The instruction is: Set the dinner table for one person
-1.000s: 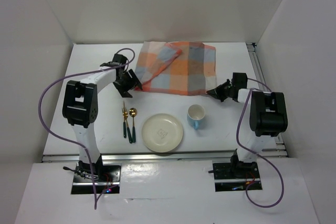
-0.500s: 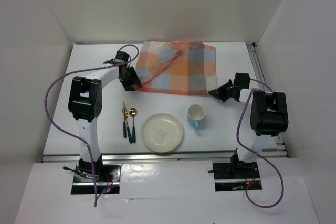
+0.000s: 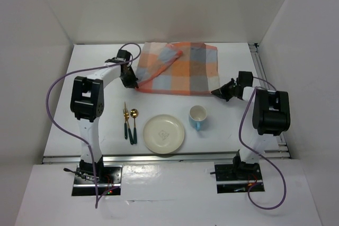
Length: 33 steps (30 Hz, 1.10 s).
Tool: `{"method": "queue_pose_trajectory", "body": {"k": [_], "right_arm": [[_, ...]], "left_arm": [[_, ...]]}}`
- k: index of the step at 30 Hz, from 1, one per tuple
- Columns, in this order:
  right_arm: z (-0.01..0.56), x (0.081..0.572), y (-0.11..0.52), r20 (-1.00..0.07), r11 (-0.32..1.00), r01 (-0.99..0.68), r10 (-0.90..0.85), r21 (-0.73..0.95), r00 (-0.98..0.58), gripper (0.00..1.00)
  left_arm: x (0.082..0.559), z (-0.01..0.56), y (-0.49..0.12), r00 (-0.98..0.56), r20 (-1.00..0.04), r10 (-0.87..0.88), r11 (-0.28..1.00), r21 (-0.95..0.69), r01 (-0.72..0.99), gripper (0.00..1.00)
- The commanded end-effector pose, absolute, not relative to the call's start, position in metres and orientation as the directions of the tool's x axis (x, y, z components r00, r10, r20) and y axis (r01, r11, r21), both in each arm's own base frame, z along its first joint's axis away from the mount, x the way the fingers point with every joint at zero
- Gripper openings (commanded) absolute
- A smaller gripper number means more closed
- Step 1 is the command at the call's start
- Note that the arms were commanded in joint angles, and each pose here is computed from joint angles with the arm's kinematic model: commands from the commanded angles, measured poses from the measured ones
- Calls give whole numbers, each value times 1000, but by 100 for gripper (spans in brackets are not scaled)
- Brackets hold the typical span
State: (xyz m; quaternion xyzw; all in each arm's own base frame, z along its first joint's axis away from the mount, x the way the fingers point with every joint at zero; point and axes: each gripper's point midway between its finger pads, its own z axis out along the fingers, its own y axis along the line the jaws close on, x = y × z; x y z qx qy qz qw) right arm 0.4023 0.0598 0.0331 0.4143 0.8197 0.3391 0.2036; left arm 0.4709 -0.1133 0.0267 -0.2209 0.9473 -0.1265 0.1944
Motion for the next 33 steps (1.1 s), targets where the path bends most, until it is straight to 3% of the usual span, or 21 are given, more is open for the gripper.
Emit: {"method": "queue_pose_trajectory", "body": {"k": [1,6,10,16,18,20,22,23,28,33], "right_arm": [[61,427,48,-153,483,466,798,741,-583,0],[129,455,29,-298,538,362,786,762,-542,0],[205,473,13,-407,563,245,778,789,-479,0],[347,476,10,-581,626,14,732,780,-357,0],[400,463,12,-633,644,-71,718,762,-290,0],[425,452,15,-657,652,-114,710,749,-254,0],[445,437,18,-674,659,-146,704,738,-225,0],[453,431,19,-680,662,-159,702,732,-212,0],[444,435,18,-673,659,-145,704,738,-225,0],[447,460,16,-675,656,-165,699,736,-235,0]], "left_arm": [[476,69,-106,-816,-364,-449,884,-311,-348,0],[491,158,-119,-770,-452,-451,860,-451,-240,0],[505,250,-118,-695,-498,-518,771,-624,-127,0],[499,382,-107,-643,-434,-631,495,-864,98,0],[487,404,-100,-648,-381,-659,410,-905,115,0],[469,421,-97,-633,-384,-673,368,-915,164,0],[456,417,-90,-642,-318,-698,307,-942,133,0],[443,434,-85,-620,-349,-703,301,-936,186,0],[427,442,-75,-614,-304,-728,246,-953,180,0],[443,444,-71,-618,-299,-727,250,-954,168,0]]}}
